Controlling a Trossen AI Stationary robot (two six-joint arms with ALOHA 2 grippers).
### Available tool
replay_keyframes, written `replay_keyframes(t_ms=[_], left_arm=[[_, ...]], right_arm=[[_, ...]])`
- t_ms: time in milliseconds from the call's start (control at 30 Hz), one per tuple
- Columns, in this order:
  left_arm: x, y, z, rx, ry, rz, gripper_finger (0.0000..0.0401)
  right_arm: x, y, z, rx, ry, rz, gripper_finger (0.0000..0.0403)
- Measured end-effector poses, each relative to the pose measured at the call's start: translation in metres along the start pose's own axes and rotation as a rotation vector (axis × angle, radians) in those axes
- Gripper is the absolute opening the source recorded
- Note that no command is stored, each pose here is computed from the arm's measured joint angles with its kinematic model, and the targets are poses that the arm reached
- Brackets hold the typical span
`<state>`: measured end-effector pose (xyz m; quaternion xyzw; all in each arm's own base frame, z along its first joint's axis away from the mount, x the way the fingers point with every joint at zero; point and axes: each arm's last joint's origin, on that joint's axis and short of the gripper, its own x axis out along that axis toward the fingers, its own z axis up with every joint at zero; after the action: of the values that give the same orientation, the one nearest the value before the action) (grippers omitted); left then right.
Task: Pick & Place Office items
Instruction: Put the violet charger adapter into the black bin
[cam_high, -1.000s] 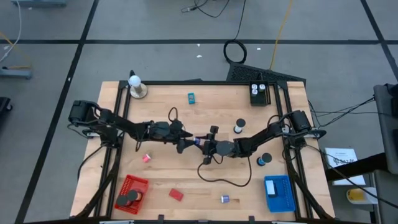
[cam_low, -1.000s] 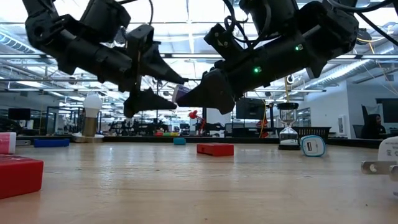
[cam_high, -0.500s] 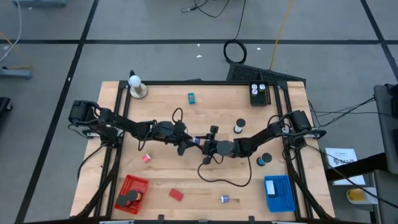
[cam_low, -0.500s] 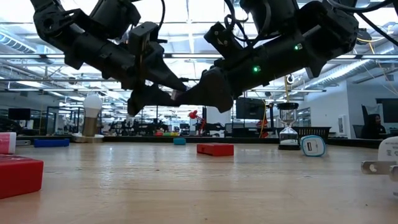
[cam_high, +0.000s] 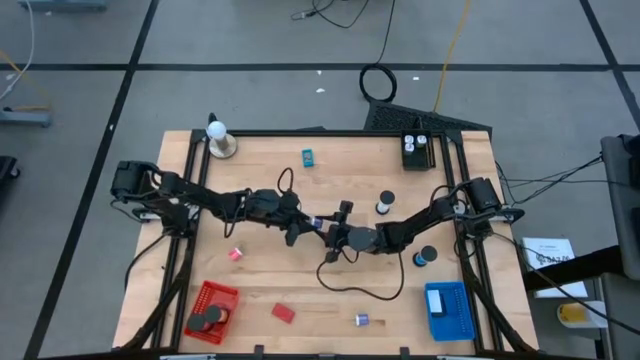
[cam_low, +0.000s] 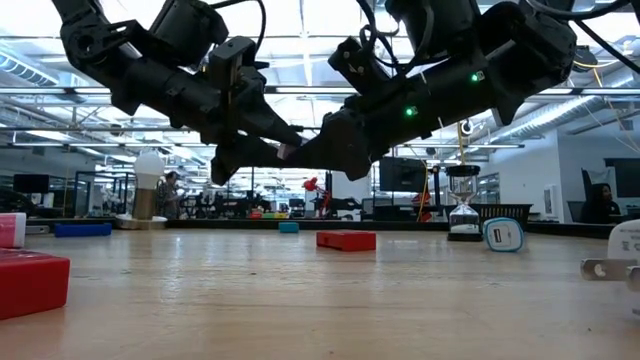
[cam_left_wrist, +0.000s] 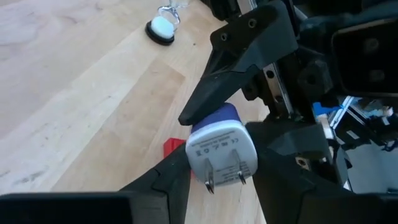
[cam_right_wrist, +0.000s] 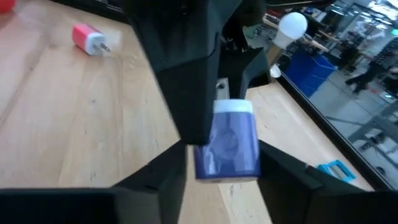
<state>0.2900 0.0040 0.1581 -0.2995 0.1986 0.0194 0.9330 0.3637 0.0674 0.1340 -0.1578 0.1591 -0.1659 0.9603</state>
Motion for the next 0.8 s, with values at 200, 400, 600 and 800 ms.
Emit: replay_keyframes(t_ms=[200,400,600,800], left_arm=[[-0.005,0.009,0.011,0.003,-0.01,-0.018,0.014],[-0.02,0.017,0.029,0.021,-0.027,0.03,0.0137],[-0.032,0.024,0.059,0.078,0.16,0.297,0.0137],[-0.022,0.028,0.093,0.147,0.372,0.513,0.0136]], right_arm=[[-0.01,0.01,0.0,-0.055,0.038,-0.128,0.0248],[-0.018,0.019,0.0,-0.14,0.058,-0.182,0.0287],[-0.021,0.021,0.0,-0.171,0.068,-0.19,0.0243],[-0.021,0.021,-0.002,-0.181,0.079,-0.187,0.015]])
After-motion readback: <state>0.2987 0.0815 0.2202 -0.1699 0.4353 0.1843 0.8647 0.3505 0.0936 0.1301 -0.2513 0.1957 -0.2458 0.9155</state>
